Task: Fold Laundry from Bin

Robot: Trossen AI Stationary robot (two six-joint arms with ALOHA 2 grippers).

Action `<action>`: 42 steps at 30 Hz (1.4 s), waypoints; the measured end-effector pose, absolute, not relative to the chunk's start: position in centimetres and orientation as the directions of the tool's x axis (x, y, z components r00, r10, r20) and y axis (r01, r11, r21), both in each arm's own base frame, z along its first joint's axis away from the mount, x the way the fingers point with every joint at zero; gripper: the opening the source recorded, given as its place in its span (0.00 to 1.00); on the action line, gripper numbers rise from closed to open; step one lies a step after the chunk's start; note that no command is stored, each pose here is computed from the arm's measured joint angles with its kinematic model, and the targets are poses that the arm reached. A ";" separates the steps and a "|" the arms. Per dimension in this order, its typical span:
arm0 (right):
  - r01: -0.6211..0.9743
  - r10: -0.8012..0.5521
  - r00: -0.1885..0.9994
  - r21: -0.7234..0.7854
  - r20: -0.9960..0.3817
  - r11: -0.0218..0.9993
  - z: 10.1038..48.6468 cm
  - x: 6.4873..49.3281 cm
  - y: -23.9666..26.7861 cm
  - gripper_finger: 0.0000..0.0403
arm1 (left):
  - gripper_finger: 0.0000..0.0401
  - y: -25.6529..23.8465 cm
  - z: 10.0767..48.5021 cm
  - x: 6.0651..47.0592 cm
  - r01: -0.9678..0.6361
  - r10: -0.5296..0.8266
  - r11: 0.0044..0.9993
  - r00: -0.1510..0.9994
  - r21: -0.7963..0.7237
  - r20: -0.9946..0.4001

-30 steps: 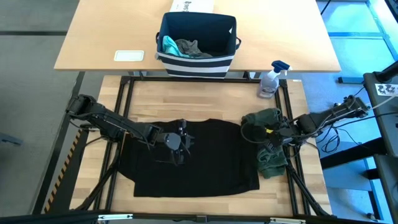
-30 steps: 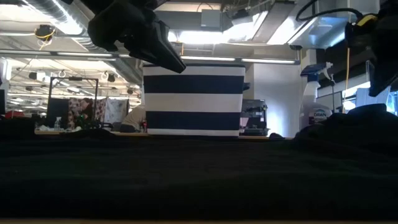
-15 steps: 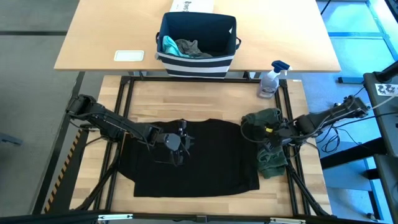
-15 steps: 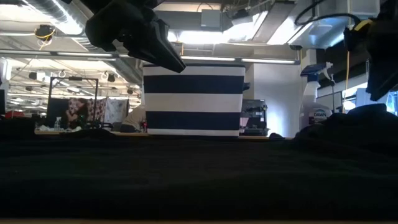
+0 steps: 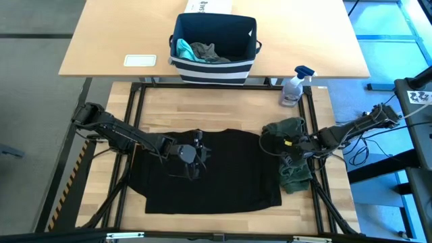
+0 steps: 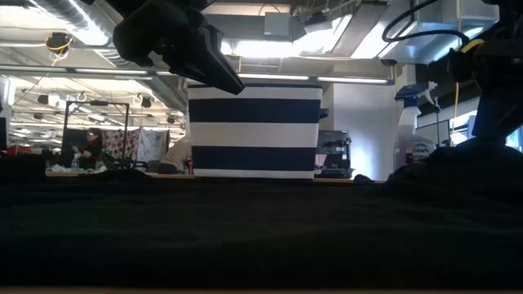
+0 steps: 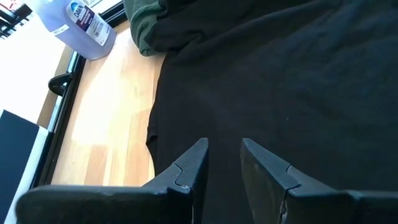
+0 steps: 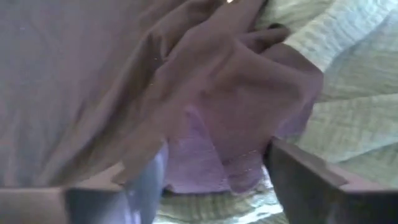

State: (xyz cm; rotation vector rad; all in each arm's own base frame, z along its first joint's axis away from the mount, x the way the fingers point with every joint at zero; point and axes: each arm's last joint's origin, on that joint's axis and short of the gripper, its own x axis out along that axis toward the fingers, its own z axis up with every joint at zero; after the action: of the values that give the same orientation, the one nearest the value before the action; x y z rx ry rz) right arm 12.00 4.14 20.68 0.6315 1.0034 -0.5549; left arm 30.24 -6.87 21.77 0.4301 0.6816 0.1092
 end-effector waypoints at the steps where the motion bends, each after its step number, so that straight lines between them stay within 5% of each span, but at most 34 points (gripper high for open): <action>1: 0.677 -0.133 0.437 0.228 -0.890 0.700 20.7 12.1 4.2 0.59 | 0.22 -6.9 21.8 30.3 0.040 0.236 0.907 0.777 0.419 -0.584; 8: 0.636 -0.148 0.459 0.208 -0.876 0.743 20.8 12.2 4.2 0.10 | 0.22 -7.0 22.5 30.8 0.027 0.194 0.923 0.828 0.384 -0.525; 10: 0.624 -0.156 0.468 0.200 -0.870 0.755 20.8 12.3 4.2 0.03 | 0.22 -7.1 22.6 30.9 0.040 0.174 0.925 0.841 0.379 -0.513; 25: 0.516 -0.164 0.661 0.285 -0.733 0.808 24.7 13.7 4.5 0.01 | 0.22 -4.9 21.6 33.3 0.054 0.137 0.920 0.883 0.388 -0.449; 34: 0.509 -0.173 0.661 0.267 -0.730 0.818 24.9 13.7 4.5 0.02 | 0.22 -2.9 20.2 36.0 0.049 0.141 0.921 0.881 0.385 -0.451; 42: 0.562 -0.197 0.583 0.216 -0.788 0.798 24.3 12.9 4.2 0.12 | 0.22 -2.7 19.8 36.5 0.065 0.129 0.924 0.874 0.376 -0.468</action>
State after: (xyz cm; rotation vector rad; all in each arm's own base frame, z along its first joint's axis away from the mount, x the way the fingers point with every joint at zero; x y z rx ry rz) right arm 12.93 4.16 24.34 0.4791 0.8395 -0.4630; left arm 36.47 -2.68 19.82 0.3946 0.5096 0.0343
